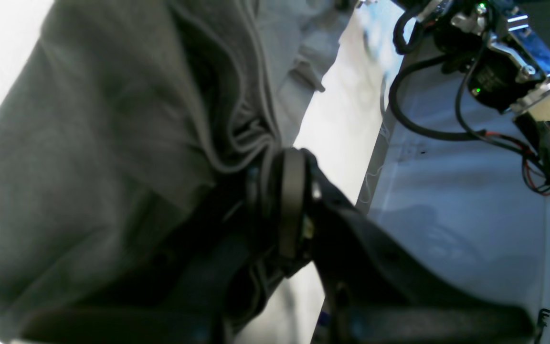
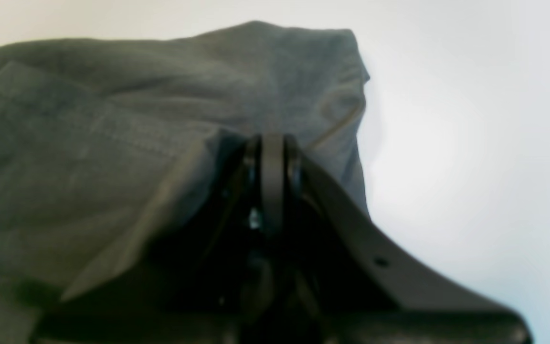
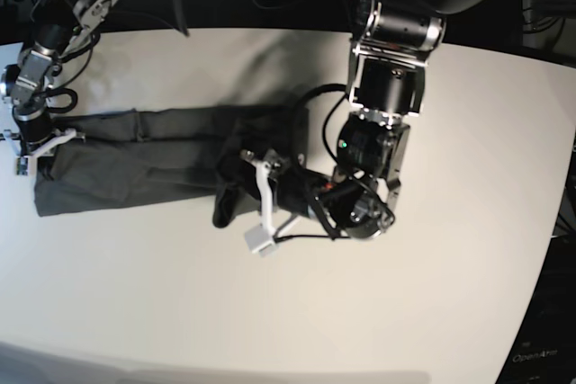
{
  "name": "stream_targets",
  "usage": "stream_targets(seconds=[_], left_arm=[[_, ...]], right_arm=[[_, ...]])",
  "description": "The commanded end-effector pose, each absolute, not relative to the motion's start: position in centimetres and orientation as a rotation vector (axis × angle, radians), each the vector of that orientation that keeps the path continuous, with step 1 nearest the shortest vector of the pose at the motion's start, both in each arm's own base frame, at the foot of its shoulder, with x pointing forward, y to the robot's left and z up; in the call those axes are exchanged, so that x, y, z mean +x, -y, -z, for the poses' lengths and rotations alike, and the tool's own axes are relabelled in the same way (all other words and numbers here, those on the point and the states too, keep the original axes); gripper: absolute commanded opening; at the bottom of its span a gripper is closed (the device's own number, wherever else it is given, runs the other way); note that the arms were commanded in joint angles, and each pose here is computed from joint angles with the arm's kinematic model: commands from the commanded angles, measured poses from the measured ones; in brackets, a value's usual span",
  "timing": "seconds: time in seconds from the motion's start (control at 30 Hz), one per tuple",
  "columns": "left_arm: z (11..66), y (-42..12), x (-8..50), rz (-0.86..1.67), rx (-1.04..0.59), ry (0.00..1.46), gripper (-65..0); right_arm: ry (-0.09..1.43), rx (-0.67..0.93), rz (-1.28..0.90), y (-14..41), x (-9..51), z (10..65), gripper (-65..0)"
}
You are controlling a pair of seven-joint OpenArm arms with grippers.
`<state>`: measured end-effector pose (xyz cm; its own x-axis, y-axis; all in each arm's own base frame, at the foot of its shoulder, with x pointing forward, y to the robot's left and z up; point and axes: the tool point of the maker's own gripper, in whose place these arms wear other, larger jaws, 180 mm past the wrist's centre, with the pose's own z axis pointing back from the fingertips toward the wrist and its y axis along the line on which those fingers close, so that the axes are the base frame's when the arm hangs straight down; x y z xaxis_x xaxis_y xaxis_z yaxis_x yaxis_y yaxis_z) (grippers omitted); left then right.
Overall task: Fold the T-shirt properly
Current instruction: 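Lift the strip end with the left gripper and fold it toward the right gripper, then carry the held end over the strip toward its middle with the left gripper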
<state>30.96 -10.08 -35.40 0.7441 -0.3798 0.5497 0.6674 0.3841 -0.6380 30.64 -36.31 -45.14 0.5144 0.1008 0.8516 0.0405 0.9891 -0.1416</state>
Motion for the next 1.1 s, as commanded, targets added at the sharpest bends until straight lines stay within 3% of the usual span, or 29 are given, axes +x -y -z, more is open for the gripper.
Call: stream_targets(seconds=[0.0,0.37,1.07], left_arm=[[33.4,11.1,32.0,0.697,-1.003,0.395,-62.8],[34.9,11.5,31.7,0.646,-1.033,0.343,-62.8],[33.2,13.2,32.9,0.598,-1.126,0.416,-62.8]], right_arm=[[0.745,-0.087,-0.12,33.8,27.0,50.4,-64.7],[0.74,-0.076,-0.12,33.2,26.8,50.8,-64.7],[0.737,-0.076,-0.122,33.1,26.6,50.9,-64.6]])
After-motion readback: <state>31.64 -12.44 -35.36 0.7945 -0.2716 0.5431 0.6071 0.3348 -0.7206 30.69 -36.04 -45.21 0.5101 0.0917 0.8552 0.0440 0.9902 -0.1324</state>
